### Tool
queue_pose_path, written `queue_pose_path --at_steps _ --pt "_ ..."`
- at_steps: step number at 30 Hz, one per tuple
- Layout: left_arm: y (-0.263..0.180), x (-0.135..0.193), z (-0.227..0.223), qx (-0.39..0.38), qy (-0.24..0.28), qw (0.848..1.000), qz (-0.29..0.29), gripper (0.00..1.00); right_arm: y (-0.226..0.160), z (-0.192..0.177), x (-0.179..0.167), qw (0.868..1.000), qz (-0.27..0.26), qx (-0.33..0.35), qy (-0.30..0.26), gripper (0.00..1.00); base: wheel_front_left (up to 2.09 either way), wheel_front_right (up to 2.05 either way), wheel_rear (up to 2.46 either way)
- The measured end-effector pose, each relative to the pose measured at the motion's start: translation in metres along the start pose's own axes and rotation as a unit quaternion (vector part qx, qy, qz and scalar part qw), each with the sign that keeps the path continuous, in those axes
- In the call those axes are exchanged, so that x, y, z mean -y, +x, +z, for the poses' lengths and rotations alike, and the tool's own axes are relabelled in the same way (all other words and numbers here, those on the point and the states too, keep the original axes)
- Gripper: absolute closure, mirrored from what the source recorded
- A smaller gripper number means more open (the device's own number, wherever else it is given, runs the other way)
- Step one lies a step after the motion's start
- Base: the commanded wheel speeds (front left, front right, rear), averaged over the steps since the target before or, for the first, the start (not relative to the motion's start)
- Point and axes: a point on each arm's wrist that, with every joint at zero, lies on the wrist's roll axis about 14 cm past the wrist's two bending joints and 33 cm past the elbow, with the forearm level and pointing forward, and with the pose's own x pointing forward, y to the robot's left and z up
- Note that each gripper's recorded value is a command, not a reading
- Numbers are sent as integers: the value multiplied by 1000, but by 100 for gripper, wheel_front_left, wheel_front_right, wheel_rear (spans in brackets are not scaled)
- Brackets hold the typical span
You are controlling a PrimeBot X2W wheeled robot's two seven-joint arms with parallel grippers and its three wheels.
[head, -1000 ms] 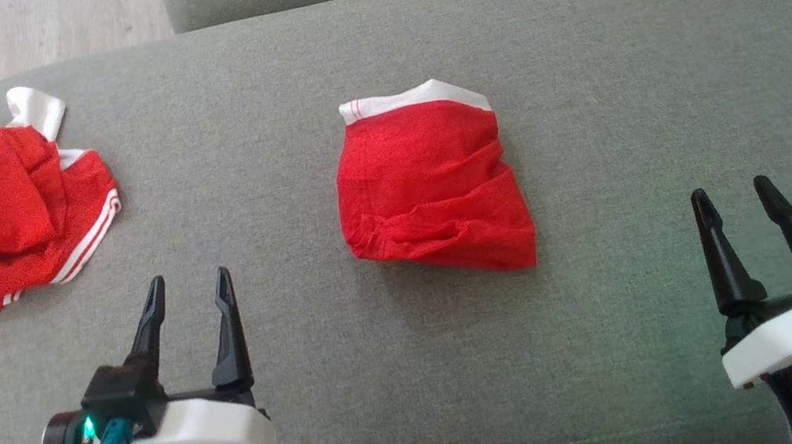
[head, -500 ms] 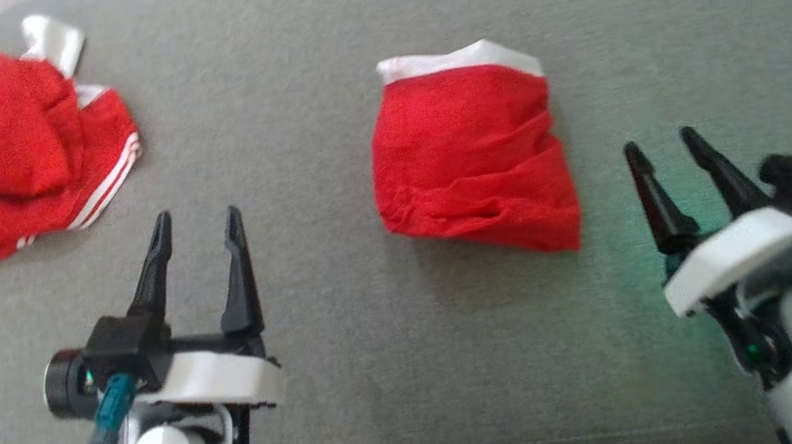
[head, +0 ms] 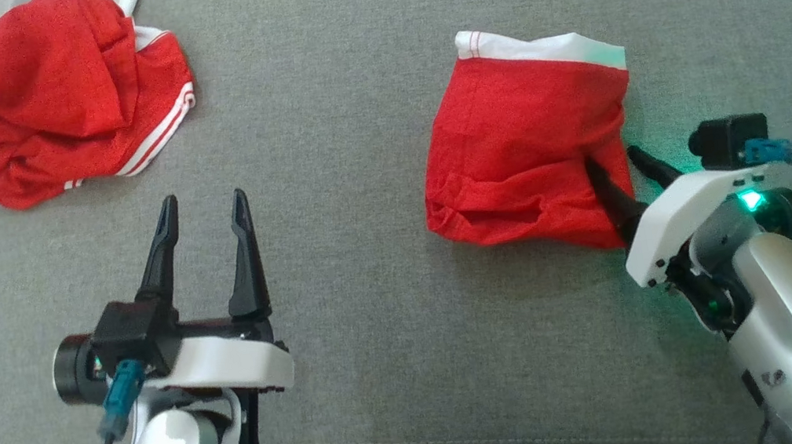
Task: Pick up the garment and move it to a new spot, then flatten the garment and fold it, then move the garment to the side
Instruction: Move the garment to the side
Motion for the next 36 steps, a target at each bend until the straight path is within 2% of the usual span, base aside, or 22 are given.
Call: queue_pose_path --at_steps 1,8,14,18,28,36 --pt "1 0 1 1 0 1000 0 0 0 1 -1 1000 1 -2 1 100 0 0 0" --pt "5 8 8 14 -5 1000 -10 0 -9 11 0 1000 0 16 -24 100 0 0 0" --pt "11 22 11 22 -7 999 -31 0 -33 8 22 998 -26 23 -44 100 0 0 0" --pt "19 40 12 26 -9 998 -57 0 -61 -6 50 997 -62 15 -48 100 0 0 0" --pt "39 100 2 26 -16 988 -151 0 -108 -4 109 988 -145 26 -43 100 0 0 0" --pt "70 140 -8 30 -21 976 -215 0 -134 42 196 965 -243 70 -70 100 0 0 0"
